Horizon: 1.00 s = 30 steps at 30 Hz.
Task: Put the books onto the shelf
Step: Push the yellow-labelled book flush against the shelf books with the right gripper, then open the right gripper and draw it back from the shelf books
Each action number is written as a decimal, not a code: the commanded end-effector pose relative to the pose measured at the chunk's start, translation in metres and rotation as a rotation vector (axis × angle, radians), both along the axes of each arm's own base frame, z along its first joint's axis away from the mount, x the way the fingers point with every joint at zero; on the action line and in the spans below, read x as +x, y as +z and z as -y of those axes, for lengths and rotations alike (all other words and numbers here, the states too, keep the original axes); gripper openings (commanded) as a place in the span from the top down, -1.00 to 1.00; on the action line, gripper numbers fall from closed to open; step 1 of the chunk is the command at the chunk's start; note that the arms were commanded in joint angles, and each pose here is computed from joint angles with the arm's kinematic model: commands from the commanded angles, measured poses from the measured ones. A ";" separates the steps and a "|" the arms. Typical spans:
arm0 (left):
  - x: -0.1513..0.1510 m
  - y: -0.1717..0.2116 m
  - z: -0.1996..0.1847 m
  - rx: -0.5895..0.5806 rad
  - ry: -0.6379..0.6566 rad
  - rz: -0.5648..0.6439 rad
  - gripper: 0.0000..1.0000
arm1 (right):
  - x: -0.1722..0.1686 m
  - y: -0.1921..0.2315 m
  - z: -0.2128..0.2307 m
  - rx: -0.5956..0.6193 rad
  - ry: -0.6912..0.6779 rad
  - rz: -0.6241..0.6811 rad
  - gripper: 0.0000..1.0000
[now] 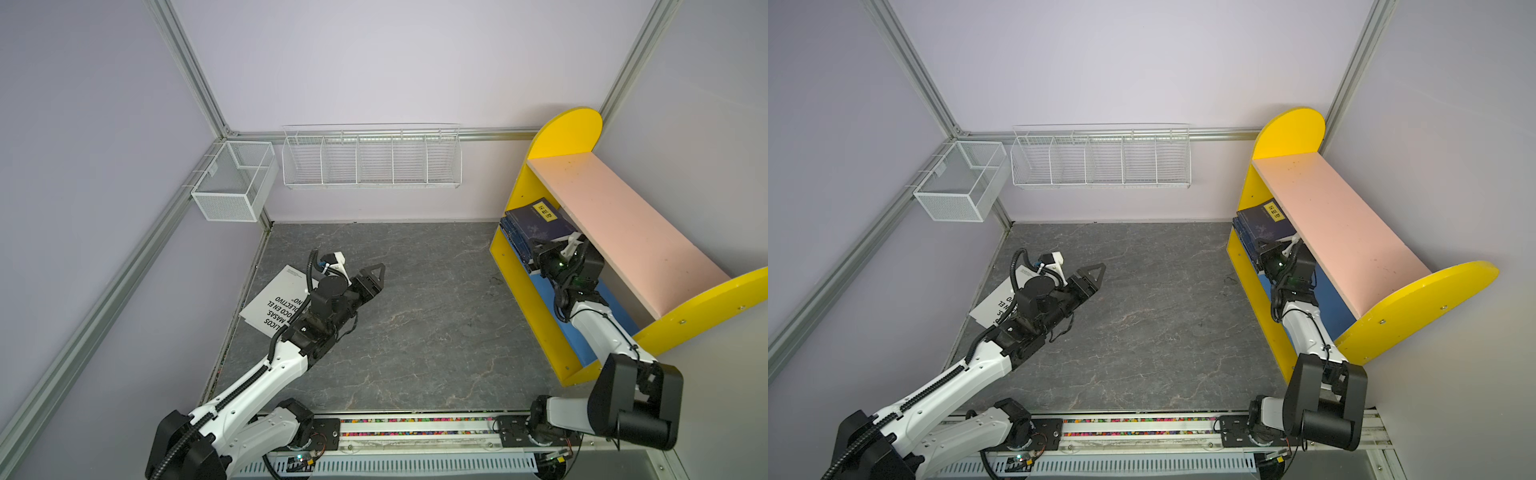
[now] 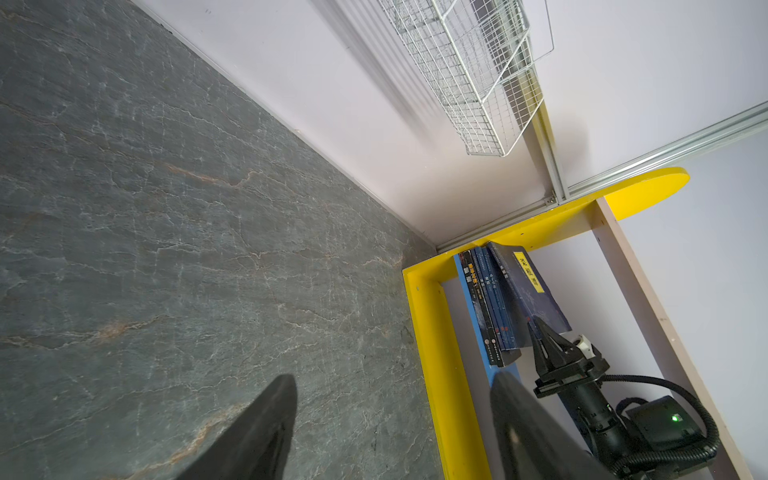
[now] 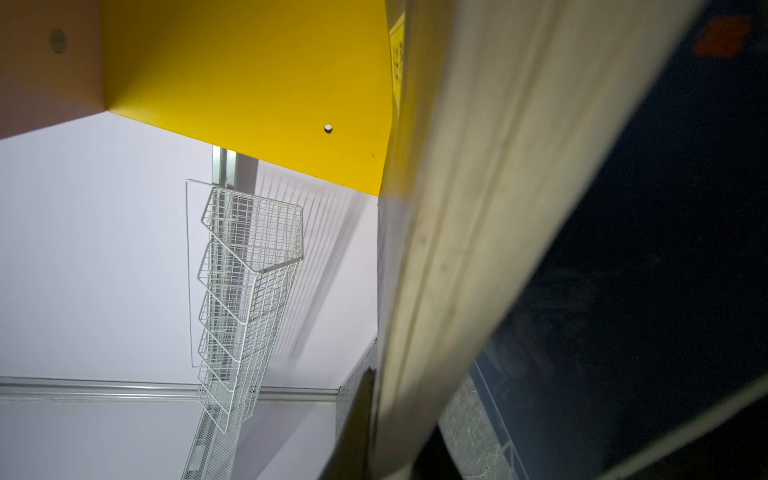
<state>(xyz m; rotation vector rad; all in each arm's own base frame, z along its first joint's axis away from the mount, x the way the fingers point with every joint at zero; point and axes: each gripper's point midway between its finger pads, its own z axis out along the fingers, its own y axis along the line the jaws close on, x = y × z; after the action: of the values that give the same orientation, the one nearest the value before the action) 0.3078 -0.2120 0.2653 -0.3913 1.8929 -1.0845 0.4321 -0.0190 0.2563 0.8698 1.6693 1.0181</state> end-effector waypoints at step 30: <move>0.001 -0.004 0.002 -0.039 -0.003 -0.006 -0.50 | -0.015 0.027 0.003 -0.169 0.011 -0.084 -0.19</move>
<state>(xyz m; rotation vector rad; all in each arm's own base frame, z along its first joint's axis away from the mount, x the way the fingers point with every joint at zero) 0.3075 -0.2134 0.2597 -0.4040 1.8935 -1.1043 0.4186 -0.0205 0.2400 0.9203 1.8472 0.8898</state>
